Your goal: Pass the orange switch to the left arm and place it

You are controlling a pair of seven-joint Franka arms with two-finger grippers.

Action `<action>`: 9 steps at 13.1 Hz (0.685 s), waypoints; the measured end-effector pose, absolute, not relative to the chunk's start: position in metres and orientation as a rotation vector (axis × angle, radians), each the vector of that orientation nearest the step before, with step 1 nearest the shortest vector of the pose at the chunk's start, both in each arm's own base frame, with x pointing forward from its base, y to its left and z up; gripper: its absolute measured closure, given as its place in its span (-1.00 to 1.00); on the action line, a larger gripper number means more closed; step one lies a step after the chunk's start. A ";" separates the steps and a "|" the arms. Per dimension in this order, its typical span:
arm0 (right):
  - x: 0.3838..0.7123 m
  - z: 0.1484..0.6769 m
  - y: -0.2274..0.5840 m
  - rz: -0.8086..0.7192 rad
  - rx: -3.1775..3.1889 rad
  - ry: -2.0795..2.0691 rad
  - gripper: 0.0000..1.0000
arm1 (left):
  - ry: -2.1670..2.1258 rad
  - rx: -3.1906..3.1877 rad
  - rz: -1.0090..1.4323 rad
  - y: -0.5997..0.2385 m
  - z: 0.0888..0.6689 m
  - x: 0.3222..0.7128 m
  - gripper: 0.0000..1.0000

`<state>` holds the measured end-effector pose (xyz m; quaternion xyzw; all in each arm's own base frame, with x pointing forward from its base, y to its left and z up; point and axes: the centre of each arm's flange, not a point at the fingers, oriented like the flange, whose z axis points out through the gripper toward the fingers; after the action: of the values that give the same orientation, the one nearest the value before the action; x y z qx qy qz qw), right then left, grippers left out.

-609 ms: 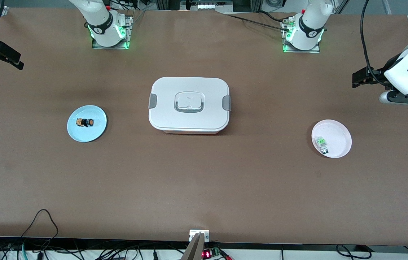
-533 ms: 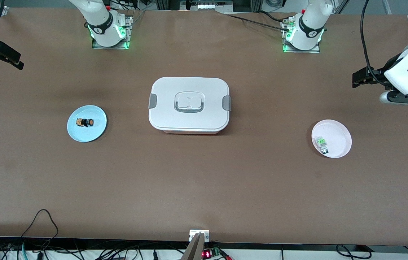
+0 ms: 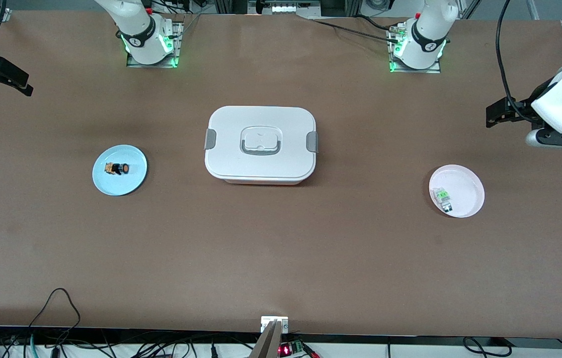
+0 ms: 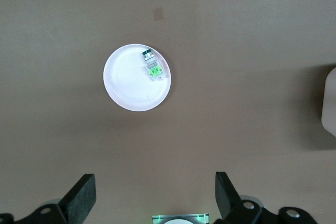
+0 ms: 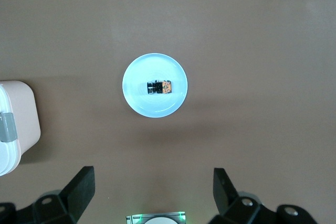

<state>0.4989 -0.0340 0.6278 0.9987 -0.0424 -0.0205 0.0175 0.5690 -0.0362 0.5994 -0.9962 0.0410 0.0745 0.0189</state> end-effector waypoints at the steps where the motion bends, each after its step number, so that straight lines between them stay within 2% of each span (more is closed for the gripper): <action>1: 0.499 0.628 -0.033 -0.062 3.109 -0.131 -1.00 | 0.127 -3.093 0.231 -0.036 0.599 0.569 -1.00; 9: 0.503 0.622 -0.024 -0.077 3.112 -0.102 -1.00 | 0.128 -3.092 0.251 -0.036 0.591 0.574 -1.00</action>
<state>0.5030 -0.0235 0.6224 0.9991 -0.0326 -0.0247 0.0137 0.5735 -0.0361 0.5911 -0.9957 0.0411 0.0808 0.0184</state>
